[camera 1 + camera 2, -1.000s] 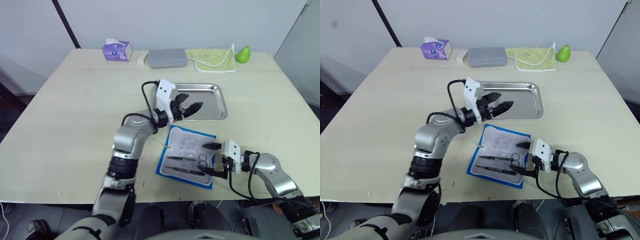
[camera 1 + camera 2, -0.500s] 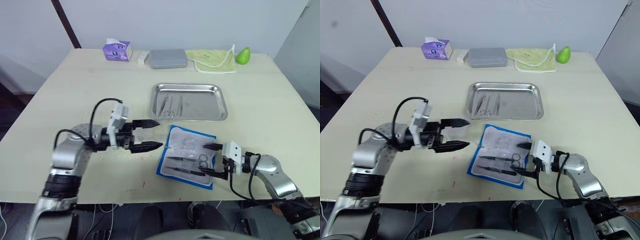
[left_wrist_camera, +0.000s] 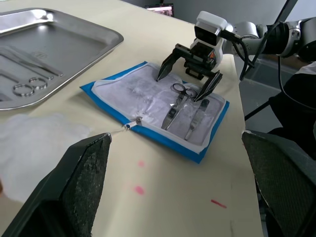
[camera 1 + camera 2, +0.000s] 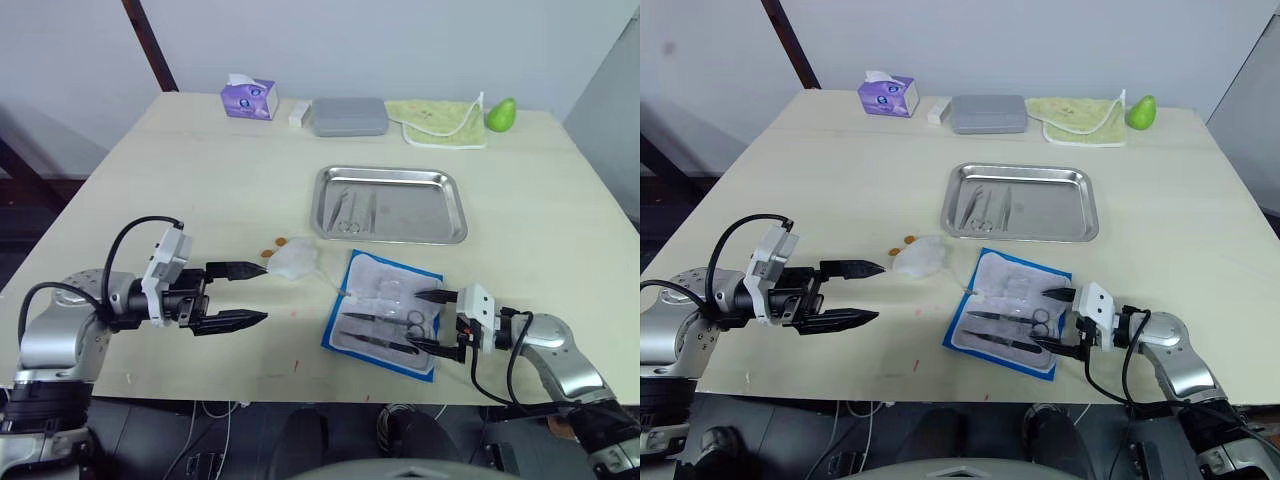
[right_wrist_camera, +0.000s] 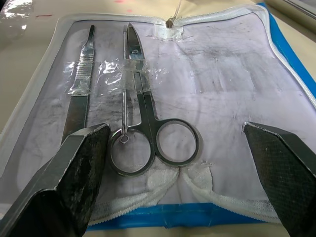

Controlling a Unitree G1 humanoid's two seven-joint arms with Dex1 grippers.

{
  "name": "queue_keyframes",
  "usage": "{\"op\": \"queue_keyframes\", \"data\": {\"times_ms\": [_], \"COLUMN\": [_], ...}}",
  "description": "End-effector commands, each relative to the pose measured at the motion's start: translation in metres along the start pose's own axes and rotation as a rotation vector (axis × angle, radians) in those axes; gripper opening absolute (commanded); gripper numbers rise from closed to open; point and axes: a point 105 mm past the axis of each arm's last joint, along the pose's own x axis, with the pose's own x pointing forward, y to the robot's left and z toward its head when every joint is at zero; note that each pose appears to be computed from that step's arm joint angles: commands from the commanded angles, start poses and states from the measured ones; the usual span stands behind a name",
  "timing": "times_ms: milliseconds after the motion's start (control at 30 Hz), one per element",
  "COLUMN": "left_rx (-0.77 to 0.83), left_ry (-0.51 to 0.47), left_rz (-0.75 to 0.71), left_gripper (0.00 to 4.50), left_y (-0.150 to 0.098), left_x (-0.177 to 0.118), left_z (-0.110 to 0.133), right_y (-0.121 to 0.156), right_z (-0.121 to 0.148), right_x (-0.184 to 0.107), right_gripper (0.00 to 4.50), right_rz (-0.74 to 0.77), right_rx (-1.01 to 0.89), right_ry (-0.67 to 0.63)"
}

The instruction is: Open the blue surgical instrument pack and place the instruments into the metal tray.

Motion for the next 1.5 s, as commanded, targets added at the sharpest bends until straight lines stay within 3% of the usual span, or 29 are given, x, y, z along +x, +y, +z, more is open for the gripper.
{"op": "queue_keyframes", "data": {"times_ms": [33, 233, 600, 900, 1033, 1500], "left_rx": [0.065, 0.082, 0.111, 0.203, 0.260, 0.356], "left_ry": [-0.016, -0.027, -0.017, 0.015, 0.024, 0.082], "left_rz": [-0.031, -0.065, -0.155, -0.266, -0.336, -0.412], "left_gripper": [4.48, 4.48, 4.48, 4.48, 4.48, 4.48], "left_y": [-0.003, 0.001, 0.007, 0.010, 0.010, 0.021], "left_x": [0.005, 0.018, 0.035, 0.071, 0.101, 0.144], "left_z": [0.012, 0.016, 0.015, 0.003, 0.000, -0.020], "right_y": [0.014, 0.022, 0.042, 0.046, 0.053, 0.065], "right_z": [-0.019, 0.045, 0.121, 0.151, 0.153, 0.150], "right_x": [-0.021, -0.065, -0.124, -0.140, -0.132, -0.119], "right_gripper": [4.50, 4.50, 4.50, 4.50, 4.50, 4.50], "right_rz": [0.000, -0.063, -0.173, -0.186, -0.160, -0.178], "right_rx": [0.166, 0.115, 0.032, -0.014, -0.012, -0.011], "right_ry": [0.046, -0.056, -0.002, 0.020, 0.022, 0.005]}}
